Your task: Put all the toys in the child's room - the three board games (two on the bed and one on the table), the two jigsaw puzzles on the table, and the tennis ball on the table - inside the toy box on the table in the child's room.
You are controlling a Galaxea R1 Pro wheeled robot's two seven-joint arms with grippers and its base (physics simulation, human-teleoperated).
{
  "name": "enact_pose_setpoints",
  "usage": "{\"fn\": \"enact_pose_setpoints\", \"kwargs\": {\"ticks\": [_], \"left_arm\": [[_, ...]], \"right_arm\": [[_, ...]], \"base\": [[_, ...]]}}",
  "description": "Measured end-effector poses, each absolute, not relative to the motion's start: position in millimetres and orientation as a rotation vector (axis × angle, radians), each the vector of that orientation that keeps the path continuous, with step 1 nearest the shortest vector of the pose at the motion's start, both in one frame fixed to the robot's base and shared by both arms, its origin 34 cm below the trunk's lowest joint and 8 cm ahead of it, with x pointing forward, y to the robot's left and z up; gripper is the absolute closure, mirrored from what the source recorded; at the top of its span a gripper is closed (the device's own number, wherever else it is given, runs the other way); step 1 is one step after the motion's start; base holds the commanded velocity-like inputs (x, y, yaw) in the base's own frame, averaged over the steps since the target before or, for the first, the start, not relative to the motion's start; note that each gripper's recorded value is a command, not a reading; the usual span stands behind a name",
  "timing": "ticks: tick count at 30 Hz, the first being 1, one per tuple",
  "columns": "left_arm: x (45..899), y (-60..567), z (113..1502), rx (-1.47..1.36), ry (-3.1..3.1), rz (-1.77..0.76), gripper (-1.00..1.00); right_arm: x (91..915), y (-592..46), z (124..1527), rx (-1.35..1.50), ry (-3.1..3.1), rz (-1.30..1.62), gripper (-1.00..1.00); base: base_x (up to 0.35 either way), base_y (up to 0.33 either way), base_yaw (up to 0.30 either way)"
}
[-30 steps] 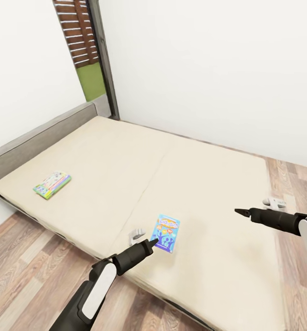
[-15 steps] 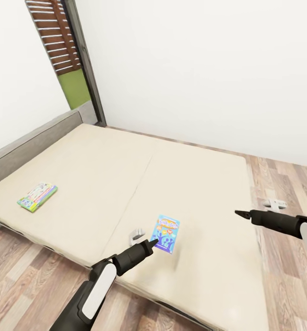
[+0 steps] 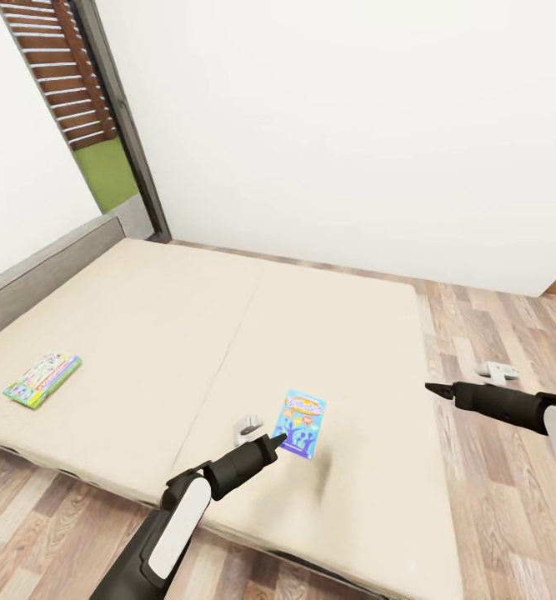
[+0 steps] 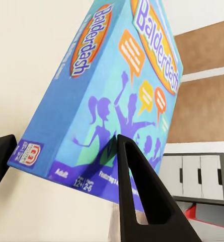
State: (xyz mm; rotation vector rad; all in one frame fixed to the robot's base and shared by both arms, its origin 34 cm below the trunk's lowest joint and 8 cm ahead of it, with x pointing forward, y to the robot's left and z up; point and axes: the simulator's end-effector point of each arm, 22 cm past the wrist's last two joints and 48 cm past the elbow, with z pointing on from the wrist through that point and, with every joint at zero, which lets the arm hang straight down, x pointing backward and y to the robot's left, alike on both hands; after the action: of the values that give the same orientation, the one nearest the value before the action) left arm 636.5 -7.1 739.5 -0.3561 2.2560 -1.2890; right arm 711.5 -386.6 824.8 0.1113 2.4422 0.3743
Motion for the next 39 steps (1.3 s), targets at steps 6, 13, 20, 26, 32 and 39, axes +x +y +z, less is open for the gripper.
{"fn": "enact_pose_setpoints", "kwargs": {"ticks": [6, 13, 20, 26, 32, 39], "left_arm": [[637, -7, 752, -0.350, 2.250, -1.287, 1.00], [638, -6, 767, -0.345, 2.241, -1.285, 1.00], [639, -6, 782, -0.339, 2.233, -1.283, 1.00], [639, -6, 794, -0.333, 2.225, -1.282, 1.00], [639, -6, 806, -0.327, 2.217, -1.281, 1.00], [639, -6, 820, -0.320, 2.208, -1.280, 1.00]], "right_arm": [[708, -386, 836, 0.111, 2.441, 0.375, -1.00], [703, -386, 846, 0.111, 2.443, 0.377, -1.00], [701, -385, 861, 0.107, 2.434, 0.377, -1.00], [701, -385, 875, 0.103, 2.424, 0.377, -1.00], [700, -384, 889, 0.097, 2.412, 0.376, -1.00], [698, -384, 903, 0.093, 2.403, 0.374, -1.00]], "base": [[0.000, 0.000, -0.177], [0.000, 0.000, -0.174], [0.000, 0.000, -0.168], [0.000, 0.000, -0.163], [0.000, 0.000, -0.160], [0.000, 0.000, -0.157]]}}
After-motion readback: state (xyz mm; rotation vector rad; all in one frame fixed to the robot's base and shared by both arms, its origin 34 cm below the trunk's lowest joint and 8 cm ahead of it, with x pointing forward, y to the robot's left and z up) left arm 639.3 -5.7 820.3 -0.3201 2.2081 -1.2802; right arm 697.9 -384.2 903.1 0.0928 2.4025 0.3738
